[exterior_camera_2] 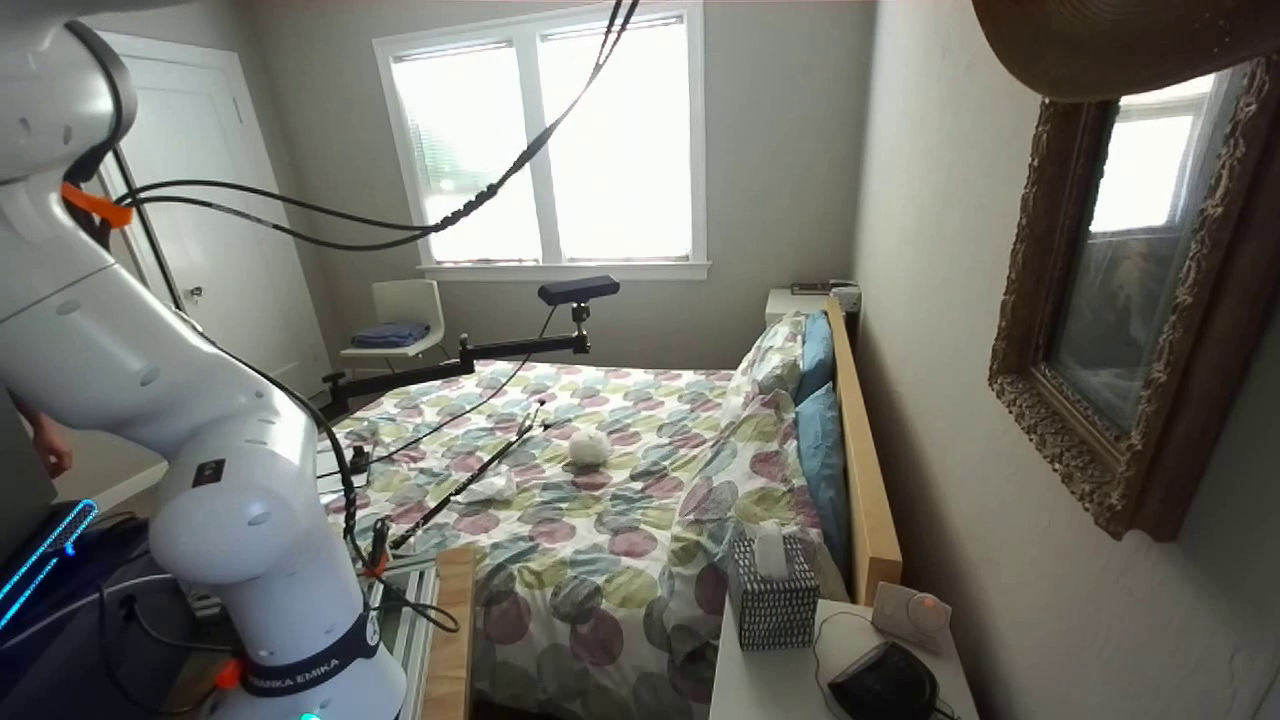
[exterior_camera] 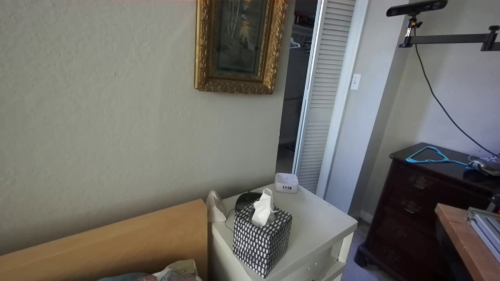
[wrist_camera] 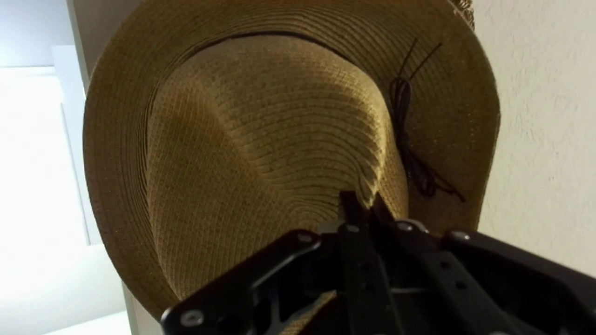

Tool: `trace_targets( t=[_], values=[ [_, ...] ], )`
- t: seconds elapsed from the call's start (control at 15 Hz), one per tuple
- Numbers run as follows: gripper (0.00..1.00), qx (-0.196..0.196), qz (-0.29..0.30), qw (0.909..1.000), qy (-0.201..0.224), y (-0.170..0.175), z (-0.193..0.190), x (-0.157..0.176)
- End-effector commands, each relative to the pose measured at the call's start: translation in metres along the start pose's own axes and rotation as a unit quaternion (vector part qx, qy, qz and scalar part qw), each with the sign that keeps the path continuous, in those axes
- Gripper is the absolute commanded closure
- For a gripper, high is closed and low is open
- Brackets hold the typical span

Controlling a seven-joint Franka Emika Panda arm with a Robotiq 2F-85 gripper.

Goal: Hang the hat on the top right of the picture frame

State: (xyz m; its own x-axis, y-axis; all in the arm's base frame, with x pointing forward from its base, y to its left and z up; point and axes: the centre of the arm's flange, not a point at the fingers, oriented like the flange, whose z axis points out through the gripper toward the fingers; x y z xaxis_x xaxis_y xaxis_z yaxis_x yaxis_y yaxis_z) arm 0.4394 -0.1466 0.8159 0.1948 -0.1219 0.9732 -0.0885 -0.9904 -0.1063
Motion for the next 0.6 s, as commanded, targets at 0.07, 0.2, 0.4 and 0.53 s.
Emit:
trace_targets(
  t=[0.07, 0.2, 0.4, 0.53],
  values=[
    [0.98, 0.003, -0.016, 0.9999, -0.003, 0.008, 0.015, 0.020],
    [0.98, -0.006, -0.018, 0.9998, -0.011, 0.009, 0.023, 0.016],
    [0.98, -0.026, -0.011, 0.9995, -0.016, 0.014, 0.029, 0.014],
    [0.98, -0.034, -0.012, 0.9992, -0.017, 0.020, 0.030, 0.015]
  ],
)
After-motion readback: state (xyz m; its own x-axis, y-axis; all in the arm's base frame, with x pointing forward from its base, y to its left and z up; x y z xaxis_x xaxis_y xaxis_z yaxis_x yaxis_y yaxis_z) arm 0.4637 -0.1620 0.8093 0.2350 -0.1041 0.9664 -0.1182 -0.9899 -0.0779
